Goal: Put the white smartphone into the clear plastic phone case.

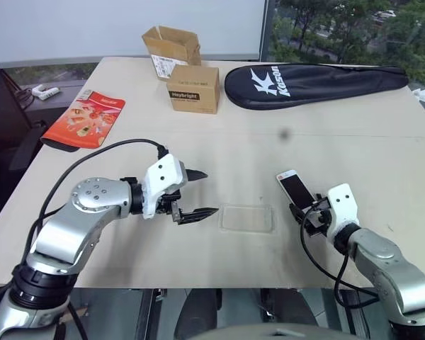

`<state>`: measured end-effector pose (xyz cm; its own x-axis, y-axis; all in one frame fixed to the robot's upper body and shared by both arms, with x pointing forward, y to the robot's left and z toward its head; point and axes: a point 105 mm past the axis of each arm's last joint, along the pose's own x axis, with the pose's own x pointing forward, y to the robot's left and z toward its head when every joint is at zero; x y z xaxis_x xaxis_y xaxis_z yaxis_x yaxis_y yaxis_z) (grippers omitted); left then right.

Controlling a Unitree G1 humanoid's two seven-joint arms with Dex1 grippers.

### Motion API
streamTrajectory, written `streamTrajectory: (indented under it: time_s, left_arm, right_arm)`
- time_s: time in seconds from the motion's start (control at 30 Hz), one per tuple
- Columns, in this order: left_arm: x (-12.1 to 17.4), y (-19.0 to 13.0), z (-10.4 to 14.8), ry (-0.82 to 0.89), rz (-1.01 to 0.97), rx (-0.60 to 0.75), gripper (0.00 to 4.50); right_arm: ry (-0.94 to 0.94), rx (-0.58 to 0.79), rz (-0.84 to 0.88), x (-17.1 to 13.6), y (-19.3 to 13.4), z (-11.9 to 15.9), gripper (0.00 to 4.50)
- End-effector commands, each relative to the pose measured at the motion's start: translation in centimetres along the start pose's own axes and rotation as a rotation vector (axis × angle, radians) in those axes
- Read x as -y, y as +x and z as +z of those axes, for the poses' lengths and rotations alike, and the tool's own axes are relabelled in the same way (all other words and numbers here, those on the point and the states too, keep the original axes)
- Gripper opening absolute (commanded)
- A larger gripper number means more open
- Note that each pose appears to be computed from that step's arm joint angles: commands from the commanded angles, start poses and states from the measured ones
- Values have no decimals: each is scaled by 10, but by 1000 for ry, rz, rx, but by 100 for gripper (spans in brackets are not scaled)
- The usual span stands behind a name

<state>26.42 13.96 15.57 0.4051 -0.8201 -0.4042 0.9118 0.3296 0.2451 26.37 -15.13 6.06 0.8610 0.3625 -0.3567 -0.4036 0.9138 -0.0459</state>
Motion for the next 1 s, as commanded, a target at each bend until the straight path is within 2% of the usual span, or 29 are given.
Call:
streamTrajectory:
  time_s: [0.03, 0.1, 0.2, 0.27, 0.53, 0.7, 0.8, 1.0]
  left_arm:
    - [-1, 0, 6, 41, 1, 7, 450]
    - [-1, 0, 5, 41, 1, 7, 450]
    - [-1, -1, 6, 42, 1, 8, 450]
    - [-1, -1, 6, 43, 0, 8, 450]
    - [-4, -2, 7, 42, 1, 17, 450]
    - [-25, -16, 5, 9, 55, 38, 450]
    - [-37, -27, 7, -17, 66, 71, 450]
    - [-50, -30, 15, 4, 32, 94, 450]
  right_arm:
    - [35, -126, 58, -12, 3, -44, 443]
    - [51, -119, 60, -12, 4, -48, 443]
    - [74, -113, 78, -13, 4, -51, 368]
    - [67, -117, 80, -11, 4, -53, 300]
    - [29, -82, 123, -8, 1, -45, 299]
    - [-20, 42, 224, -2, 0, -10, 299]
    - [-58, 100, 377, -6, -8, 19, 299]
    - [-213, 90, 597, -13, -18, 47, 299]
